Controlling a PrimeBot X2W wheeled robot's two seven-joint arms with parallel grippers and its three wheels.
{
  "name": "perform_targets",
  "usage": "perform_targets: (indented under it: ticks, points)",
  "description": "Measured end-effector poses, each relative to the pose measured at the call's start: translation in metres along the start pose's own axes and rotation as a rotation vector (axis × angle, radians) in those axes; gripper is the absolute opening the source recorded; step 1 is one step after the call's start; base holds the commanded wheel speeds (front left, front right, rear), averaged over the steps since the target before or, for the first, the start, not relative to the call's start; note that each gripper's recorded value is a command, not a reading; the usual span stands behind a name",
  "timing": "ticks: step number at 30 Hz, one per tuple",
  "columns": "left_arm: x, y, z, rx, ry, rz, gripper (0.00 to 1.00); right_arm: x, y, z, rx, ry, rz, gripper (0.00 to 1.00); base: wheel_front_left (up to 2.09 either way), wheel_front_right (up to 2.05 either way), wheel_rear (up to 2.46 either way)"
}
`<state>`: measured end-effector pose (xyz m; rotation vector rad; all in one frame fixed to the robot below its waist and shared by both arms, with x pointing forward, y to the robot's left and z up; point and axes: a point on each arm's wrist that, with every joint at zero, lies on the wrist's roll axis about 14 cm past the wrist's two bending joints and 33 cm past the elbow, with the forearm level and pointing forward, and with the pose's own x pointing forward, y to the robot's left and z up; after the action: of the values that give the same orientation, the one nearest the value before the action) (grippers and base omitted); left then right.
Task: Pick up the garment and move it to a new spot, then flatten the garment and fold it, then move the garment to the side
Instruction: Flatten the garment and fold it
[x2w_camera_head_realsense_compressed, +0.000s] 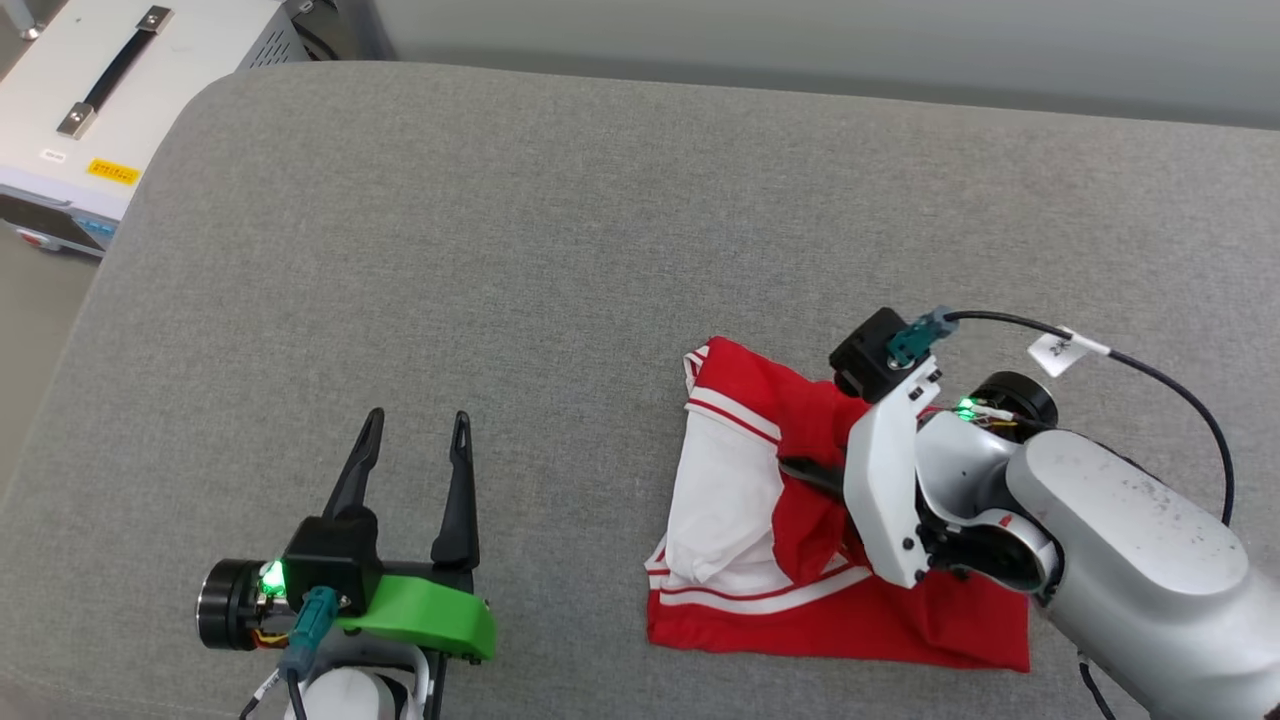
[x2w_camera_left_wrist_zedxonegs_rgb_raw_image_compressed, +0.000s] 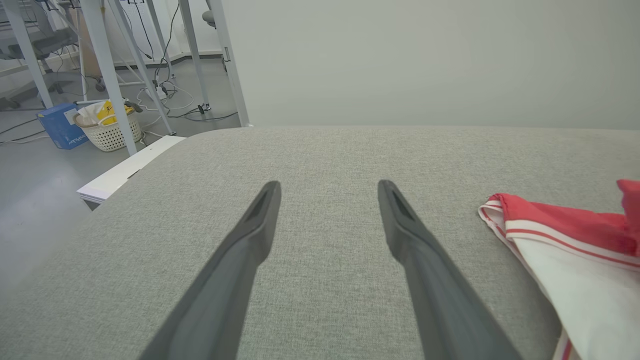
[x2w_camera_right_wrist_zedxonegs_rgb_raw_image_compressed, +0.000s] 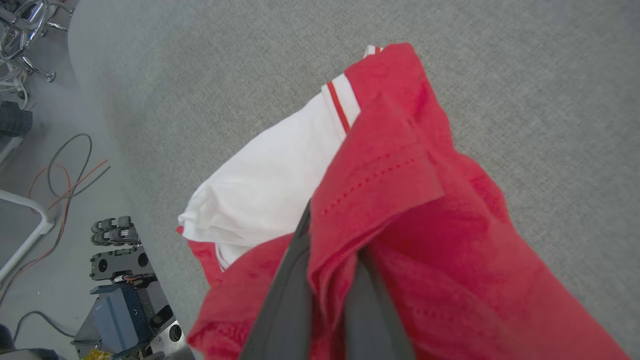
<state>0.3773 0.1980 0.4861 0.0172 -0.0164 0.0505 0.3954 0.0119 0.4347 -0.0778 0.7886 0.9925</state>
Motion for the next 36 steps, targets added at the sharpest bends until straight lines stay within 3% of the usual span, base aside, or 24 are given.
perform_targets:
  ticks: [8,9,10,11,12,21,28,36]
  points:
    - [0.0,0.003,-0.003,-0.007,0.01,0.021,1.0,0.021,-0.005,-0.031,0.025,0.069,-0.005,0.0,0.0,0.0,0.0]
    - [0.001,0.003,-0.003,-0.009,0.01,0.021,1.0,0.022,-0.005,-0.029,0.029,0.055,-0.003,0.12,0.0,0.0,0.0]
    - [0.001,0.003,-0.003,-0.01,0.009,0.021,1.0,0.022,-0.004,-0.028,0.031,0.045,-0.001,0.34,0.0,0.0,0.0]
    - [0.001,0.002,-0.003,-0.011,0.008,0.02,1.0,0.021,-0.002,-0.026,0.032,0.03,0.002,0.96,0.0,0.0,0.0]
    - [0.0,0.002,-0.002,-0.011,0.006,0.02,1.0,0.02,-0.001,-0.024,0.03,0.01,0.003,1.0,0.0,0.0,0.0]
    - [-0.002,0.003,0.011,-0.015,-0.032,0.021,1.0,-0.025,-0.017,0.04,-0.063,-0.333,-0.074,1.0,0.0,0.0,0.0]
    - [-0.005,-0.004,0.013,-0.019,-0.04,-0.003,1.0,-0.107,-0.074,0.093,-0.183,-0.689,-0.342,1.0,0.0,0.0,0.0]
    - [-0.008,-0.01,0.021,-0.015,-0.065,-0.033,1.0,-0.17,-0.106,0.078,-0.202,-0.879,-0.623,1.0,0.0,0.0,0.0]
